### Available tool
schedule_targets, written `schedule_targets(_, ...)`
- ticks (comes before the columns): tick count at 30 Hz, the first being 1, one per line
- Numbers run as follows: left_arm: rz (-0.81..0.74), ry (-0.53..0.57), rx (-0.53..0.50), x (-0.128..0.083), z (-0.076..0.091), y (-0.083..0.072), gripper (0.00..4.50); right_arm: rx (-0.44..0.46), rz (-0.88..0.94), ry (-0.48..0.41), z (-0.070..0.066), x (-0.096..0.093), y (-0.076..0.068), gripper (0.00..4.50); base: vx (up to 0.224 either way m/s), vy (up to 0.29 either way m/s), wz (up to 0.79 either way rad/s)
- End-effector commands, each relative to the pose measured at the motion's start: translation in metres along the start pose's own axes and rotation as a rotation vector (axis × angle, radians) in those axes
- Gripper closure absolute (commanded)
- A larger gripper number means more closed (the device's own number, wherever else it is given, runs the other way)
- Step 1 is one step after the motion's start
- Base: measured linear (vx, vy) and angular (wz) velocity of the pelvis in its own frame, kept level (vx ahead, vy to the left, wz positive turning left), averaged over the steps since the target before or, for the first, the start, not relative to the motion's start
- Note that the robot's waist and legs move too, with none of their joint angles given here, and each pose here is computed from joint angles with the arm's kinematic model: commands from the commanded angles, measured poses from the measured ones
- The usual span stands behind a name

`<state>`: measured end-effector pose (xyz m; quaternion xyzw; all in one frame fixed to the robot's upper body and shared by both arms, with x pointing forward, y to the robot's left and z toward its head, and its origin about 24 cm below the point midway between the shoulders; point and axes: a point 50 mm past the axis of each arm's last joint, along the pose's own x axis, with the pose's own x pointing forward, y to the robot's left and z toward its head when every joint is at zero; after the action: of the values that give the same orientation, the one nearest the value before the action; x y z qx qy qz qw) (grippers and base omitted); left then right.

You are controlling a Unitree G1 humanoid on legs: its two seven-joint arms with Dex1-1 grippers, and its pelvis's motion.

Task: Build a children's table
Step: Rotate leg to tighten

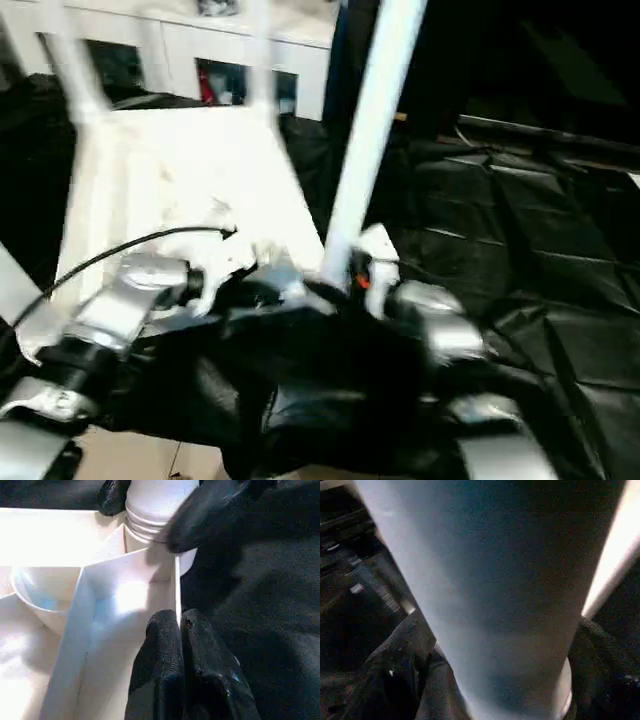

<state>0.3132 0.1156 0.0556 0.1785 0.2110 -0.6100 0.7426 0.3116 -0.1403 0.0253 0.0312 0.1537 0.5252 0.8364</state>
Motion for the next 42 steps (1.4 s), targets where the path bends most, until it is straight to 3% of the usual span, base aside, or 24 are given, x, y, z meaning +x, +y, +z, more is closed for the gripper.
schedule_targets(1,-0.081,-0.077,0.042,0.016,0.014,-0.008,4.50,0.010,0.220,0.060,-0.006,0.012,0.021,0.78,0.000,0.000,0.00)
schedule_targets(9,-0.082,-0.049,0.061,0.010,0.012,0.001,4.50,-0.001,0.339,0.144,-0.010,0.003,0.030,0.93,0.000,0.000,0.00)
schedule_targets(20,-0.068,-0.053,0.057,0.009,0.011,0.005,4.50,0.038,0.349,0.129,-0.011,0.008,0.037,1.70,0.000,0.000,0.00)
schedule_targets(26,-0.068,-0.059,0.045,0.011,0.010,0.004,4.50,0.057,0.321,0.105,-0.011,0.013,0.039,1.81,0.000,0.000,0.00)
schedule_targets(29,-0.059,-0.058,0.035,0.012,0.009,0.004,4.50,0.073,0.210,0.077,-0.013,0.020,0.035,1.82,0.000,0.000,0.00)
schedule_targets(32,-0.016,-0.070,0.013,0.017,0.011,0.005,4.50,0.114,-0.054,0.051,-0.018,0.030,0.021,1.83,0.000,0.000,0.00)
schedule_targets(33,0.015,-0.070,-0.001,0.021,0.012,0.004,4.50,0.141,-0.229,0.059,-0.023,0.035,0.011,1.84,0.000,0.000,0.00)
schedule_targets(39,0.056,-0.086,-0.032,0.037,0.018,-0.003,4.50,0.243,-0.470,0.054,-0.025,0.051,0.003,1.85,0.000,0.000,0.00)
schedule_targets(42,0.049,-0.099,-0.036,0.047,0.023,-0.009,4.50,0.218,-0.473,0.041,-0.020,0.062,0.007,1.85,0.000,0.000,0.00)
